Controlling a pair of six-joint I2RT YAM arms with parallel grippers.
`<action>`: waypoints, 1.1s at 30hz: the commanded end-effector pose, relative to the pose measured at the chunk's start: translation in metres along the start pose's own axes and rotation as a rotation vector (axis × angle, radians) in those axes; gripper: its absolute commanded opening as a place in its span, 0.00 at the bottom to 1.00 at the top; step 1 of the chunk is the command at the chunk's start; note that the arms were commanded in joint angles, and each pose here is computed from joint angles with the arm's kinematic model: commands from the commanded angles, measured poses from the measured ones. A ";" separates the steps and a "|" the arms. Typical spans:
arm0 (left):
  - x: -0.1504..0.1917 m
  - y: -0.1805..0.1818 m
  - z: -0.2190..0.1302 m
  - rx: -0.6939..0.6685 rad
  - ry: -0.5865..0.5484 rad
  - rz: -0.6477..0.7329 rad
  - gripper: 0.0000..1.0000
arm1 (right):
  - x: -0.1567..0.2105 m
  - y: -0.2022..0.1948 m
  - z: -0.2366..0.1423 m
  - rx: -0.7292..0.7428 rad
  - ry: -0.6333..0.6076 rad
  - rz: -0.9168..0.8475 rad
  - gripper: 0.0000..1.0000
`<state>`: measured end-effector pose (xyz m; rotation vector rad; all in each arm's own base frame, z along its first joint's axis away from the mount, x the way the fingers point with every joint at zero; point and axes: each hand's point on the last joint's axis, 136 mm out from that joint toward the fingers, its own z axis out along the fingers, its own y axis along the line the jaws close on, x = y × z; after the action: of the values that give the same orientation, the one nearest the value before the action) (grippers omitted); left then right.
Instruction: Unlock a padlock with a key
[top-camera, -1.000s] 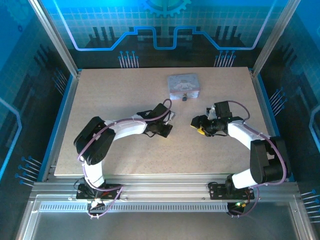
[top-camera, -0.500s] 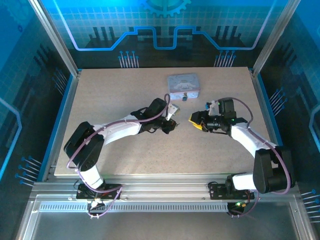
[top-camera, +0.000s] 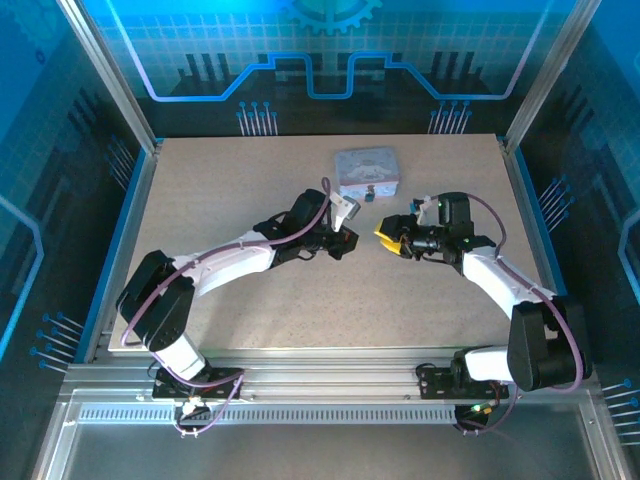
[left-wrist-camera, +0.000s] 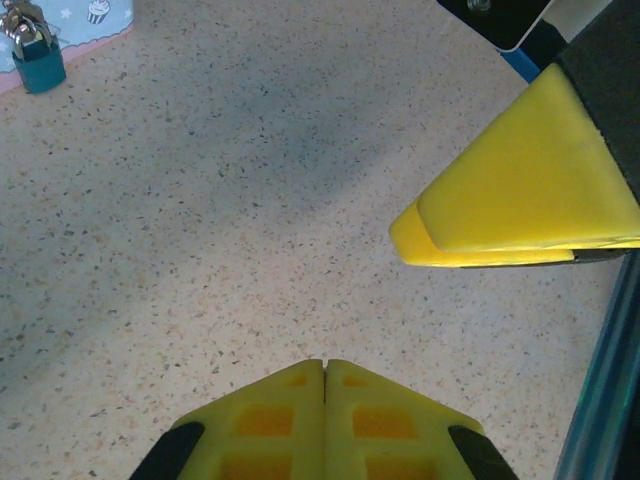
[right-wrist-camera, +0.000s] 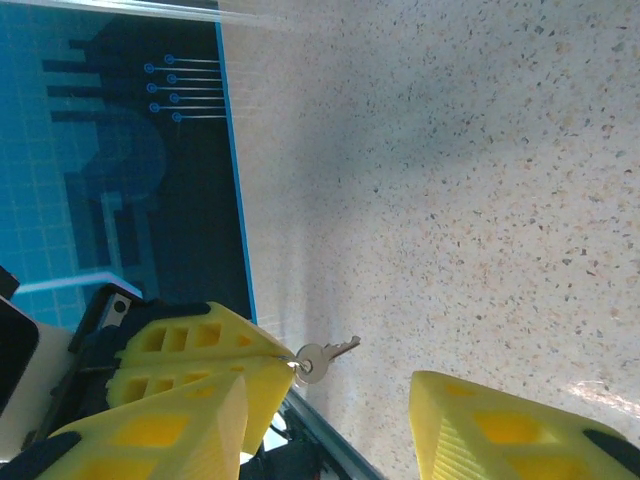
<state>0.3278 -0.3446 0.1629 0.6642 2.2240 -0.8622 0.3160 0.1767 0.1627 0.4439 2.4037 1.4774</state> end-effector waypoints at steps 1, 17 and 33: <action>-0.004 -0.008 -0.006 0.032 -0.022 -0.018 0.00 | 0.002 0.006 0.001 -0.011 0.010 0.032 0.46; -0.042 -0.027 -0.042 0.091 -0.047 -0.121 0.00 | 0.018 0.014 -0.007 0.116 -0.105 -0.515 0.41; -0.054 -0.025 -0.074 0.082 -0.029 -0.382 0.00 | 0.038 0.060 0.000 0.131 -0.304 -1.256 0.51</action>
<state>0.3261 -0.3199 0.2306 0.3116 2.3372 -1.0645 0.2810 0.2126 0.1946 -0.5864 1.9770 0.7145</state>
